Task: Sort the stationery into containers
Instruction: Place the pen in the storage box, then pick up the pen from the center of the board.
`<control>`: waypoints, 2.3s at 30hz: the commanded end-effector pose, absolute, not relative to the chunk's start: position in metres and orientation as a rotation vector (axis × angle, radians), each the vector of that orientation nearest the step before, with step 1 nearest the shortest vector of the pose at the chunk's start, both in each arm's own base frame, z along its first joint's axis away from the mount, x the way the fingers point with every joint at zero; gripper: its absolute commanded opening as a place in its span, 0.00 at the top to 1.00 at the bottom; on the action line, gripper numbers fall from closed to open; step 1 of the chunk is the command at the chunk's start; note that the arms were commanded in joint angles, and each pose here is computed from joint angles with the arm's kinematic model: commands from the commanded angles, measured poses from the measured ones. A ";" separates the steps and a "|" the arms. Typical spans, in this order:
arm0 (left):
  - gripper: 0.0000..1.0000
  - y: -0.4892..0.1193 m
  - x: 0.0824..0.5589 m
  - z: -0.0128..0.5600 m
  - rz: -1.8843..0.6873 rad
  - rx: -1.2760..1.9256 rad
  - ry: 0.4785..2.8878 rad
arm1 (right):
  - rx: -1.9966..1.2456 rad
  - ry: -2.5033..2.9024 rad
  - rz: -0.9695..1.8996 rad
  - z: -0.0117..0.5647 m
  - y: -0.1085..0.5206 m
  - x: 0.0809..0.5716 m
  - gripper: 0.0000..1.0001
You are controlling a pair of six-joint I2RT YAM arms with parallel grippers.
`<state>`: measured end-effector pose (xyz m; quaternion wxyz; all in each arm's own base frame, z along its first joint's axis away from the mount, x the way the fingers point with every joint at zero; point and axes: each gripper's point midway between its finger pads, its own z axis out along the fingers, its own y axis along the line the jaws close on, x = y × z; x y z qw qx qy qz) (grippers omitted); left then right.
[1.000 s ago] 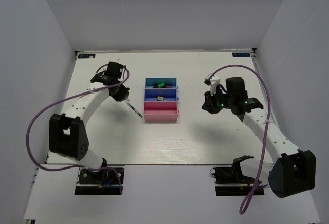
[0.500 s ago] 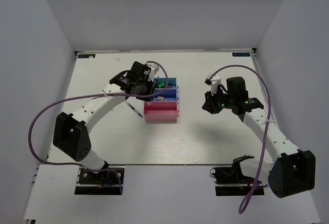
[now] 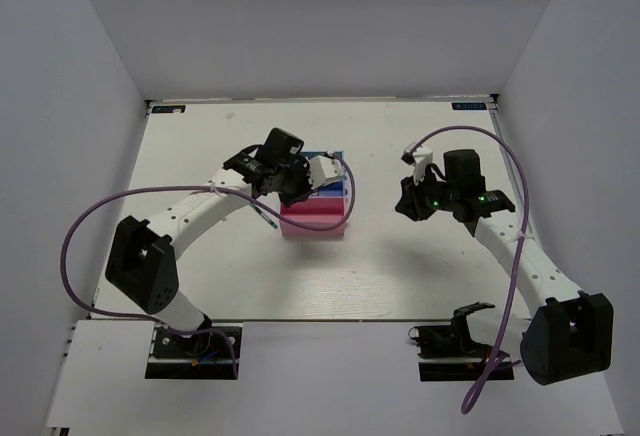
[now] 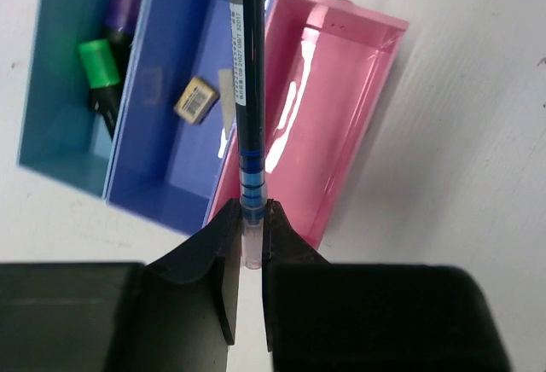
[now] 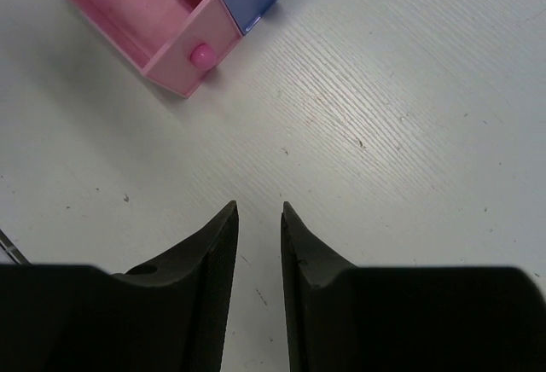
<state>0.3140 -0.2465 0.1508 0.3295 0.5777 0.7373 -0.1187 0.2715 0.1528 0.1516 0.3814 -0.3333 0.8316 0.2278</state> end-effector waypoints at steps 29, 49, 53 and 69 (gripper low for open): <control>0.81 -0.260 0.320 0.157 -0.266 1.364 1.800 | -0.816 2.103 0.597 0.154 0.145 0.276 0.66; 0.51 -0.118 0.350 0.113 -0.147 -1.052 2.649 | -0.800 2.110 0.629 0.156 0.147 0.274 0.67; 0.51 -0.125 0.358 0.102 -0.157 -1.107 2.666 | -0.800 2.107 0.633 0.156 0.147 0.275 0.67; 0.49 -0.123 0.353 0.031 -0.017 -1.270 2.709 | -0.786 2.110 0.622 0.156 0.141 0.276 0.67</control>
